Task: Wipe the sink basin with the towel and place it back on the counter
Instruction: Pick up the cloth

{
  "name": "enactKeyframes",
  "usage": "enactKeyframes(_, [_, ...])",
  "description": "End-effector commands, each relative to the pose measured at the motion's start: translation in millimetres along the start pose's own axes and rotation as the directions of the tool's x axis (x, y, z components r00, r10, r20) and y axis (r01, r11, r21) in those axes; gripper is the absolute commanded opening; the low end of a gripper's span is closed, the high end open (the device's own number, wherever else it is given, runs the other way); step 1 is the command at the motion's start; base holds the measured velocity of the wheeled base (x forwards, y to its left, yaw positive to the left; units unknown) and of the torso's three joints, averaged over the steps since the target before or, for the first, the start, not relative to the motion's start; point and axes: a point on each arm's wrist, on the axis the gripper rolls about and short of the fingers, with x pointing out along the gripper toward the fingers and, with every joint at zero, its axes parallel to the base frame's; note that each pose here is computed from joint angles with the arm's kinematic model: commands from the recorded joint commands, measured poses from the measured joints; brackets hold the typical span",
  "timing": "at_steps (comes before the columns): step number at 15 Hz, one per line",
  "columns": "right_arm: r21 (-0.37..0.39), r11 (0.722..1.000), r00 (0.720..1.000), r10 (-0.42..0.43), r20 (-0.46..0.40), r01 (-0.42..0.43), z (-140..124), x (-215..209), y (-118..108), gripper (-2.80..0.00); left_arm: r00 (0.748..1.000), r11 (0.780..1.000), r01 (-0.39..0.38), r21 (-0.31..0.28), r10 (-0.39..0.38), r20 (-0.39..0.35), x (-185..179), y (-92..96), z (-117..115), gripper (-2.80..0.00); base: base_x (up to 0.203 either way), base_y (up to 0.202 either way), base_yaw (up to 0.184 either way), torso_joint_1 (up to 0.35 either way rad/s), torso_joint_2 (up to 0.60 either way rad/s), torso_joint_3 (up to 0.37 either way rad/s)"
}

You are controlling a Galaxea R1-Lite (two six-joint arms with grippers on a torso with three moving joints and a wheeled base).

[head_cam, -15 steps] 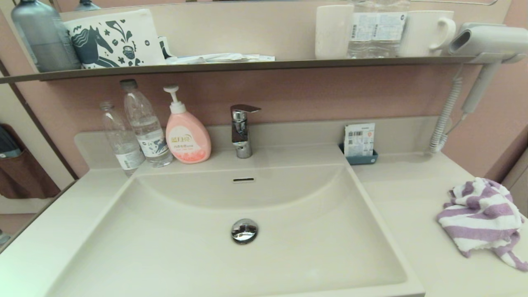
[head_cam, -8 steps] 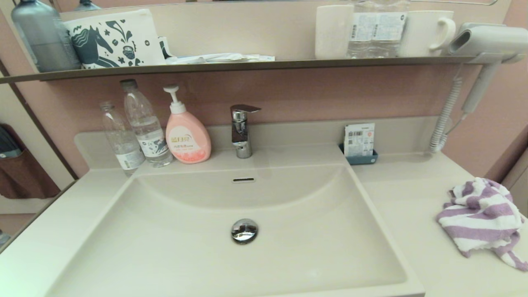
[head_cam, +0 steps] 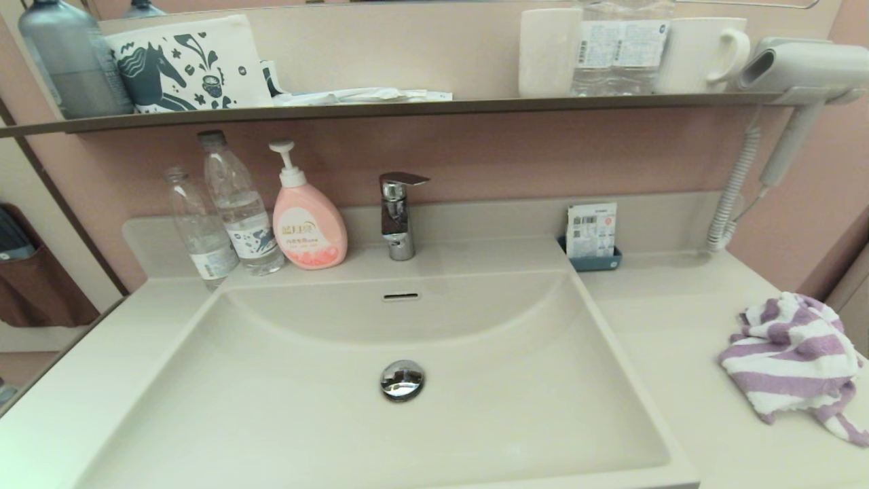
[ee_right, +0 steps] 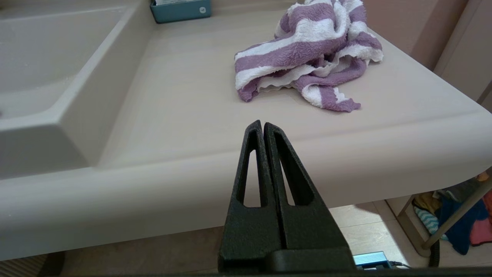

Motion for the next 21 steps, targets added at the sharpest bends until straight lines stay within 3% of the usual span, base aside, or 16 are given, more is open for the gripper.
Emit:
enactKeyframes(1, [0.0,1.0,1.0,0.0,0.001,0.0,0,0,0,-2.8,1.0,1.0,-0.008,-0.02,0.008,0.004,0,0.1,1,-2.8,0.0,0.0,0.0,0.0,0.0,0.0])
enactKeyframes(11, [-0.007,1.0,1.0,-0.001,-0.007,0.001,-1,0,0,-2.8,1.0,1.0,-0.008,-0.02,0.008,0.004,0,0.1,1,-2.8,0.0,0.0,0.0,0.0,0.0,0.0])
enactKeyframes(13, [-0.042,0.999,1.0,-0.011,-0.007,0.011,0,0,0,-2.8,1.0,1.0,-0.008,-0.02,0.008,0.004,0,0.1,1,-2.8,0.0,0.0,0.0,0.0,0.0,0.0])
enactKeyframes(17, [-0.052,0.998,0.999,-0.043,0.001,0.043,39,2,2,-2.8,1.0,1.0,-0.008,-0.02,0.008,0.004,0,0.1,1,-2.8,0.0,0.0,0.0,0.0,0.0,0.0])
enactKeyframes(21, [-0.065,0.989,0.987,-0.137,-0.087,0.132,98,32,6,-2.8,1.0,1.0,-0.008,-0.02,0.008,0.004,0,0.1,1,-2.8,0.0,0.0,0.0,0.0,0.0,0.0])
